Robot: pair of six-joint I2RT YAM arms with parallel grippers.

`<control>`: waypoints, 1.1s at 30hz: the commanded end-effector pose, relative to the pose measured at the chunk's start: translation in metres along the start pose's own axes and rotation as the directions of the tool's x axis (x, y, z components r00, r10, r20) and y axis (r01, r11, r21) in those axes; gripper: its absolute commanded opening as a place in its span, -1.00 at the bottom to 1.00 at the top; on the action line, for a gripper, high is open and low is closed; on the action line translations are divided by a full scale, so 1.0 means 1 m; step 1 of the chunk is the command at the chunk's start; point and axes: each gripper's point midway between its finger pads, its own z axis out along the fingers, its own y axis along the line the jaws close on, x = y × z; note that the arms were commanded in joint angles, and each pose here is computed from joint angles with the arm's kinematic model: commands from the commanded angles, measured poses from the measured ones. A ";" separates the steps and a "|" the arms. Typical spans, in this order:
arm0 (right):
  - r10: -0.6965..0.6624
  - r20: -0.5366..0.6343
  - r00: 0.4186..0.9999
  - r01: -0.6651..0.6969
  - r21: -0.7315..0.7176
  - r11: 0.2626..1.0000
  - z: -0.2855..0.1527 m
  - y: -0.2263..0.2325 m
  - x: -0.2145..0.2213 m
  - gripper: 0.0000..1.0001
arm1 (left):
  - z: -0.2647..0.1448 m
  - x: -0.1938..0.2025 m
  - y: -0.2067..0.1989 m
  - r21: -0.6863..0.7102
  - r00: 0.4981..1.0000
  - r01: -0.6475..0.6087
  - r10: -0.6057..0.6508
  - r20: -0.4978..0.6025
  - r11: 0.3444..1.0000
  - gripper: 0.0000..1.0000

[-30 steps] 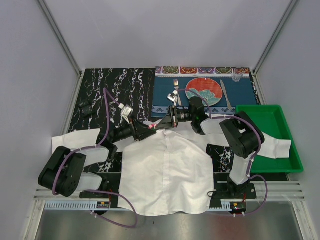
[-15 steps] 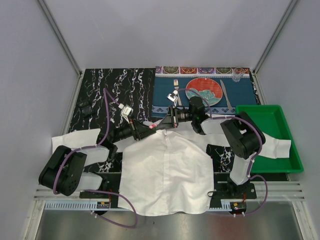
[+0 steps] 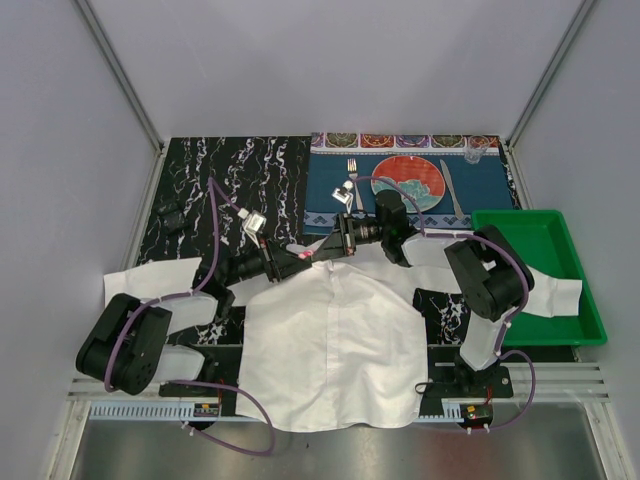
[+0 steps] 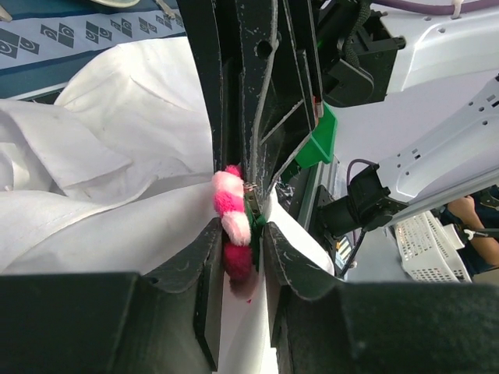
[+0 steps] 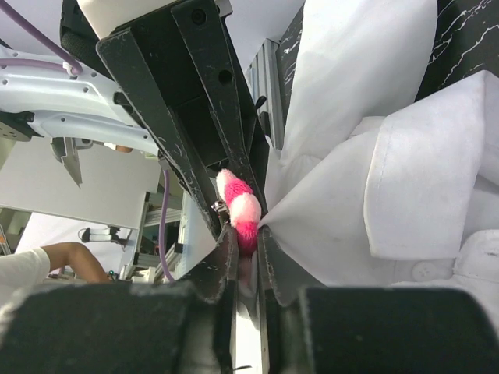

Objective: Pin the brooch onto the clothing
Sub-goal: Pin the brooch to the clothes.

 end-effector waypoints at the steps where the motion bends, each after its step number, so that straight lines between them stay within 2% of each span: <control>1: -0.045 -0.001 0.999 0.045 0.008 0.999 -0.002 0.011 -0.008 -0.49 | -0.002 -0.027 -0.009 0.003 0.987 -0.135 0.134 0.092 0.991 -1.00; 6: -0.055 -0.011 0.998 0.055 0.003 0.998 -0.007 0.015 -0.009 -0.19 | -0.003 -0.028 -0.001 -0.029 0.988 -0.123 0.125 0.095 0.992 -1.00; 10: -0.059 -0.015 0.998 0.059 0.022 0.998 -0.003 0.013 -0.014 -0.14 | -0.002 -0.028 0.002 -0.039 0.989 -0.114 0.117 0.090 0.993 -1.00; 13: -0.062 -0.012 0.998 0.062 0.024 0.998 -0.001 0.014 -0.018 0.02 | -0.001 -0.027 0.005 -0.048 0.990 -0.111 0.114 0.083 0.993 -1.00; 17: -0.065 -0.001 0.998 0.065 0.035 0.997 0.002 0.016 -0.024 0.03 | -0.002 -0.028 0.010 -0.083 0.989 -0.111 0.118 0.084 0.990 -1.00; 23: -0.062 -0.045 0.997 0.064 0.051 0.997 0.004 0.010 -0.011 -0.10 | -0.006 -0.030 0.013 -0.102 0.991 -0.070 0.081 0.105 0.992 -1.00; 24: -0.081 -0.050 0.995 0.084 0.053 0.995 0.004 0.010 -0.009 -0.17 | -0.006 -0.031 0.013 -0.100 0.990 -0.069 0.080 0.112 0.993 -1.00; 27: -0.079 -0.055 0.995 0.083 0.073 0.994 0.006 0.006 -0.010 -0.20 | -0.007 -0.030 0.015 -0.098 0.991 -0.074 0.085 0.103 0.992 -1.00; 29: -0.079 -0.049 0.996 0.082 0.076 0.994 0.008 0.006 -0.014 -0.17 | -0.007 -0.030 0.017 -0.109 0.991 -0.077 0.088 0.102 0.991 -1.00; 31: -0.083 -0.046 0.995 0.086 0.066 0.994 0.011 0.008 -0.016 -0.06 | -0.006 -0.030 0.019 -0.117 0.991 -0.077 0.088 0.098 0.990 -1.00; 33: -0.074 -0.041 0.996 0.076 0.062 0.995 0.013 0.010 -0.017 -0.05 | -0.006 -0.028 0.023 -0.134 0.992 -0.076 0.088 0.087 0.988 -1.00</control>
